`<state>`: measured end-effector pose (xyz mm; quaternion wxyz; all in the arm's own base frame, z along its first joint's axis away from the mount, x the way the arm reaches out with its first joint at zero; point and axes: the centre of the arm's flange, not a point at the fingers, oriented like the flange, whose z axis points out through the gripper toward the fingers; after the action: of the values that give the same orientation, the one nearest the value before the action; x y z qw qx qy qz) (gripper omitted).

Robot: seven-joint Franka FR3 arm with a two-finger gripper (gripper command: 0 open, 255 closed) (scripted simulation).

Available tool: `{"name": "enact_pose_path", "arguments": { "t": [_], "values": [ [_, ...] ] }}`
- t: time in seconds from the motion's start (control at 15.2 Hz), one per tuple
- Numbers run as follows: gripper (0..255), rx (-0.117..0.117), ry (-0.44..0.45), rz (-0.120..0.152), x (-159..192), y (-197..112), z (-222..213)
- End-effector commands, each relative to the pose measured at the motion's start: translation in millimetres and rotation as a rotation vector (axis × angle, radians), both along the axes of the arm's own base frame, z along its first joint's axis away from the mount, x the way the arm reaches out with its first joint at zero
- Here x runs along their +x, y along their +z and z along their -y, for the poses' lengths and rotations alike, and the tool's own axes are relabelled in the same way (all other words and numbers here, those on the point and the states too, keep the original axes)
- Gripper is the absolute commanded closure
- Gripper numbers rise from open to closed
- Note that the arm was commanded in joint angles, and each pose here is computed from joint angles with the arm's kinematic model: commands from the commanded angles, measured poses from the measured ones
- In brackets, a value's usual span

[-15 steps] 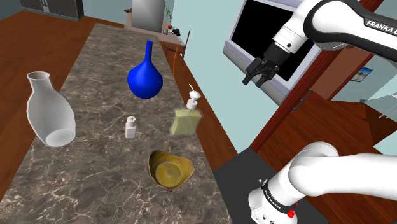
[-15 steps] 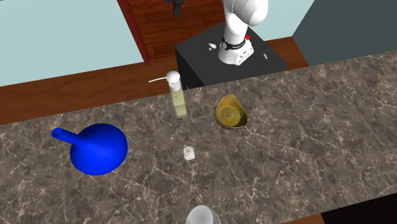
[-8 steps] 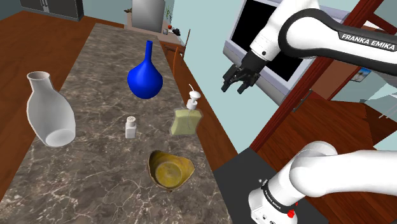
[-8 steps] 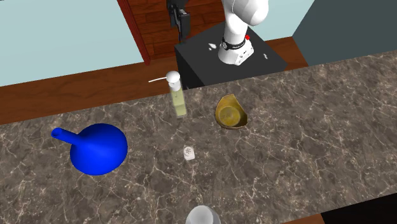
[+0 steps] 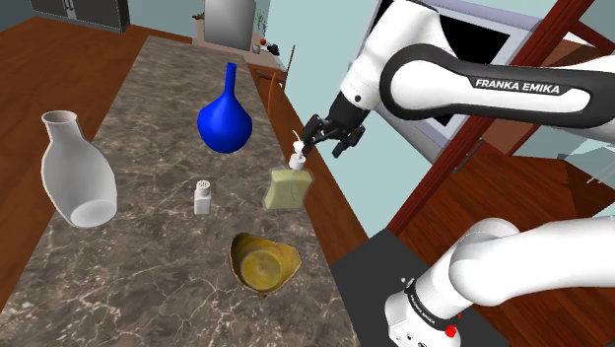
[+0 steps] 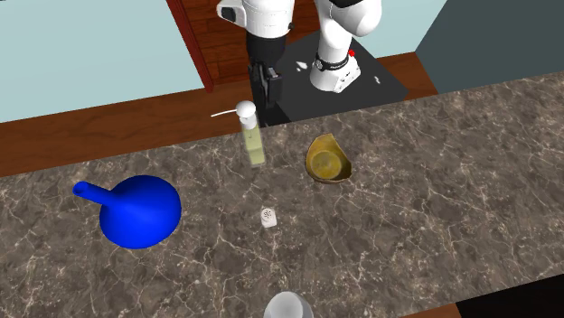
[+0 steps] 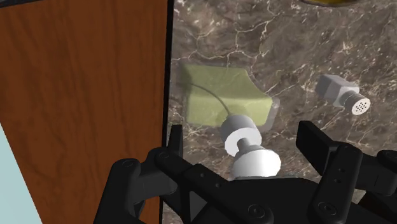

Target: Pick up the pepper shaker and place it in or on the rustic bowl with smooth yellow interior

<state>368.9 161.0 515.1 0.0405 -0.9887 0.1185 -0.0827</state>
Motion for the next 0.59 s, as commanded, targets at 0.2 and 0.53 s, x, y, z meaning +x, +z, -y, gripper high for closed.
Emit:
{"name": "enact_pose_path", "arguments": {
  "t": [0.2,0.53],
  "values": [
    [0,-0.022,-0.025,0.009,22.1,-30.6,-58.4],
    [0,-0.045,-0.05,0.017,45.5,-62.1,-115.2]
  ]
}}
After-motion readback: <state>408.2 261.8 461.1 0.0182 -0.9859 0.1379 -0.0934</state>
